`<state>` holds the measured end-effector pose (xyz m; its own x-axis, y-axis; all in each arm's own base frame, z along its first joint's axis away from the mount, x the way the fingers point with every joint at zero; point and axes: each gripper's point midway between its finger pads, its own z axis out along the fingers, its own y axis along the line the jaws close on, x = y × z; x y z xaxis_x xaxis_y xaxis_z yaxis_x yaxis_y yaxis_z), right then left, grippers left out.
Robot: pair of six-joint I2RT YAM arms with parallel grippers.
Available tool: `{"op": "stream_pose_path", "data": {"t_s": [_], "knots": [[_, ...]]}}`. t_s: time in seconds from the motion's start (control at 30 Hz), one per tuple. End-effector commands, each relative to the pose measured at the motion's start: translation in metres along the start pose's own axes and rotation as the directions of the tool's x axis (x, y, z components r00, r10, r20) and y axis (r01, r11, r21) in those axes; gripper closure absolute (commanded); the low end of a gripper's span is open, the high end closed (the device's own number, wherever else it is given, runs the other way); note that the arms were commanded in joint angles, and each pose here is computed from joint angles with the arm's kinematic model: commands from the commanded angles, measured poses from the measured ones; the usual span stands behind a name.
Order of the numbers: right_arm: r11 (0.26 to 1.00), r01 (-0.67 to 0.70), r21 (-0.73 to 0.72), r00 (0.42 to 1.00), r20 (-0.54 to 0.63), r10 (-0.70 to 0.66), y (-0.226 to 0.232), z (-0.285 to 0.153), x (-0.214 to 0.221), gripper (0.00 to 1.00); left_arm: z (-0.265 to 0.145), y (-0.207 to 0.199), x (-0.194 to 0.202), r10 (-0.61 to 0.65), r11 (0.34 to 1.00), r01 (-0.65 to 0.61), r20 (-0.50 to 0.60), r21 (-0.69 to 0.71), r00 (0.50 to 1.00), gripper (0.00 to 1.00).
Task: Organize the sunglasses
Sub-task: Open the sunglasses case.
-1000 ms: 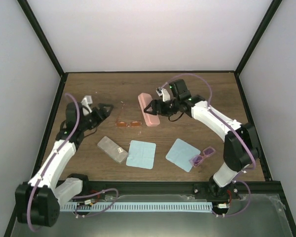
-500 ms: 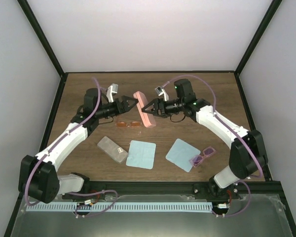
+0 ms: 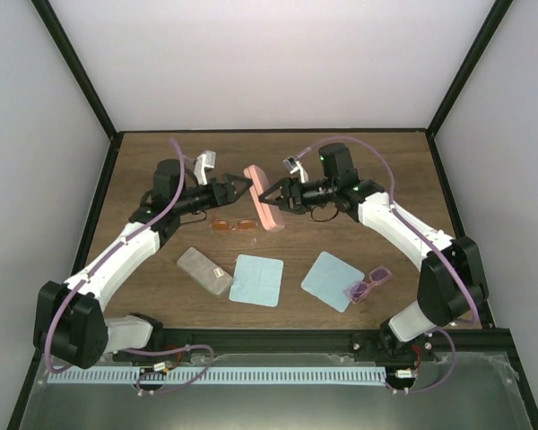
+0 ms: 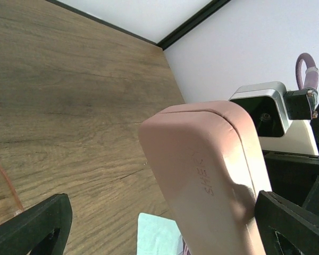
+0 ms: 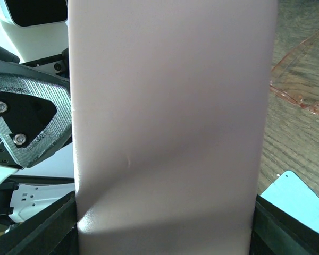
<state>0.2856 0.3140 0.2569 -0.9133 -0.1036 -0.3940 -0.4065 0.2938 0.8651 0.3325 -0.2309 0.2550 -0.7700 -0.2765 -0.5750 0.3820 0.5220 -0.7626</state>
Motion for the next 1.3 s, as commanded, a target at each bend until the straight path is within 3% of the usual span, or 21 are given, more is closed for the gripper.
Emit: {"op": "stream_pose_path", "data": {"t_s": [0.0,0.47,0.57,0.73,0.9,1.07,1.27], "knots": [[0.970,0.184,-0.157,0.983,0.040,-0.180,0.060,-0.015,-0.011,0.38,0.008,0.034,0.026,-0.037,0.993,0.030,-0.069,-0.110,0.997,0.04],[0.959,0.201,-0.198,0.977,0.113,-0.181,0.066,-0.041,-0.013,0.39,0.007,0.059,0.050,-0.084,0.982,0.065,-0.100,-0.176,0.991,0.04],[0.973,0.177,-0.145,0.982,0.097,-0.164,0.053,-0.037,-0.015,0.39,0.008,0.058,0.048,-0.085,0.983,0.068,-0.098,-0.173,0.992,0.04],[0.987,0.160,-0.031,0.984,0.081,-0.157,0.028,-0.031,-0.017,0.40,0.006,0.027,0.026,-0.050,0.996,0.045,-0.057,-0.082,0.997,0.01],[0.989,0.141,-0.038,0.987,0.088,-0.138,0.025,-0.030,-0.017,0.39,-0.009,-0.022,-0.002,0.043,0.997,-0.046,0.046,0.068,0.998,0.00],[0.992,0.123,-0.029,0.989,0.085,-0.121,0.018,-0.027,-0.018,0.39,-0.013,-0.047,0.000,0.064,0.979,-0.066,0.018,0.193,0.998,0.00],[0.994,0.103,-0.034,0.991,0.084,-0.100,0.011,-0.024,-0.016,0.39,-0.009,-0.058,0.008,0.091,0.973,-0.086,-0.014,0.214,0.996,0.00]]}}
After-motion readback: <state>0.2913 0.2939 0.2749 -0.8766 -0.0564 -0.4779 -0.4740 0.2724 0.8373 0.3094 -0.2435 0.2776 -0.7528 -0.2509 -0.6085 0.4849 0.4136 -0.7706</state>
